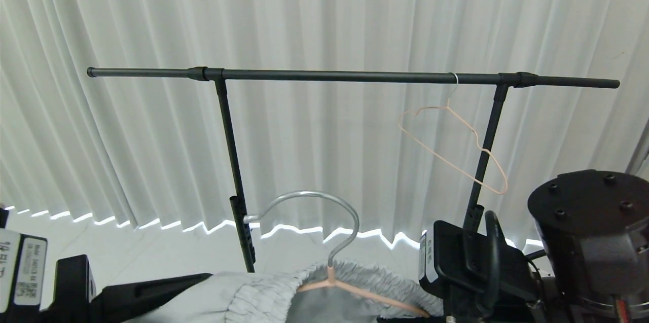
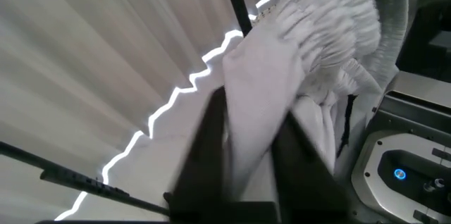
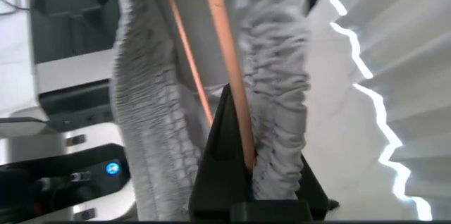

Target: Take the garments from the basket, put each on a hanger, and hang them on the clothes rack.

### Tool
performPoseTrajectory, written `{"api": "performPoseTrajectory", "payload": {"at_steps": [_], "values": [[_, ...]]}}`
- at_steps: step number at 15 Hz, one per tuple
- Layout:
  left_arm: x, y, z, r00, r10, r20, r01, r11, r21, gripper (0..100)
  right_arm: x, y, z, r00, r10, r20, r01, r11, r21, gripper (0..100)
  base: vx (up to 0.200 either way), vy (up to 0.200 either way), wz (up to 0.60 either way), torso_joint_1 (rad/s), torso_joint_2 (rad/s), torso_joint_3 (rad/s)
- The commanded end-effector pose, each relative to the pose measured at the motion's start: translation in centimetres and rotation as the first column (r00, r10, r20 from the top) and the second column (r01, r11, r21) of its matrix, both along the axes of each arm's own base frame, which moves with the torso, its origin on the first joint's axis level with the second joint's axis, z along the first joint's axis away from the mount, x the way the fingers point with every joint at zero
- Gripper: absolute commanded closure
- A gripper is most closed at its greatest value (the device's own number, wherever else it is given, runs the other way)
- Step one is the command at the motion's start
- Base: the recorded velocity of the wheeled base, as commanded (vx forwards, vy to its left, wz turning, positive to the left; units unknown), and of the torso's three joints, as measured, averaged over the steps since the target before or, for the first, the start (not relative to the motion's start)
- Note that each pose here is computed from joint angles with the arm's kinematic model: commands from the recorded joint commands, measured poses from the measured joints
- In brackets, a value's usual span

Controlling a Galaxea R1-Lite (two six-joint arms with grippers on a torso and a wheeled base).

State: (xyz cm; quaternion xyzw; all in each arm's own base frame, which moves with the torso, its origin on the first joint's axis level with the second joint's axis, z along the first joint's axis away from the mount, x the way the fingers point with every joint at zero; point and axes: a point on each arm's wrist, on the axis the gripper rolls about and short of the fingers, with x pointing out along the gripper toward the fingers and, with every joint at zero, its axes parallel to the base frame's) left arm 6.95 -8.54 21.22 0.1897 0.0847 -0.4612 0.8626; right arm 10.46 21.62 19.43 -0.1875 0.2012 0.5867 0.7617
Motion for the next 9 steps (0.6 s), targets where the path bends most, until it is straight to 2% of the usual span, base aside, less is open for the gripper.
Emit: {"api": "performPoseTrajectory", "payload": {"at_steps": [1,2,4,6,7,9], "values": [[0.0,0.0,-0.1,1.000,0.005,-0.002,-0.005,1.000,0.005,0,-0.1,-0.4,0.7,0.999,-0.007,0.032,0.007,1.000,0.017,100,0.000,0.000,0.00,0.000,0.00,0.000],[0.0,0.1,-0.1,1.000,0.006,-0.003,-0.006,1.000,0.004,0,0.0,-0.8,1.1,0.998,-0.012,0.055,0.010,1.000,0.024,100,0.000,0.000,0.00,0.000,0.00,0.000],[0.0,0.1,0.1,1.000,0.011,0.003,-0.011,1.000,-0.010,0,0.2,-2.2,1.9,0.994,-0.045,0.096,0.046,0.999,-0.012,100,0.000,0.000,0.00,0.000,0.00,0.000],[0.1,0.0,0.3,1.000,0.012,0.020,-0.011,0.999,-0.035,0,0.5,-3.3,2.5,0.989,-0.099,0.110,0.102,0.995,-0.024,100,0.000,0.000,0.00,0.000,0.00,0.000],[0.2,-0.1,0.4,0.999,0.013,0.032,-0.011,0.999,-0.050,0,1.0,-4.3,2.9,0.980,-0.159,0.120,0.163,0.986,-0.025,100,0.000,0.000,0.00,0.000,0.00,0.000],[0.2,-0.1,0.3,0.999,0.016,0.034,-0.014,0.999,-0.052,0,1.5,-5.3,3.2,0.969,-0.214,0.123,0.220,0.975,-0.033,100,0.000,0.000,0.00,0.000,0.00,0.000]]}}
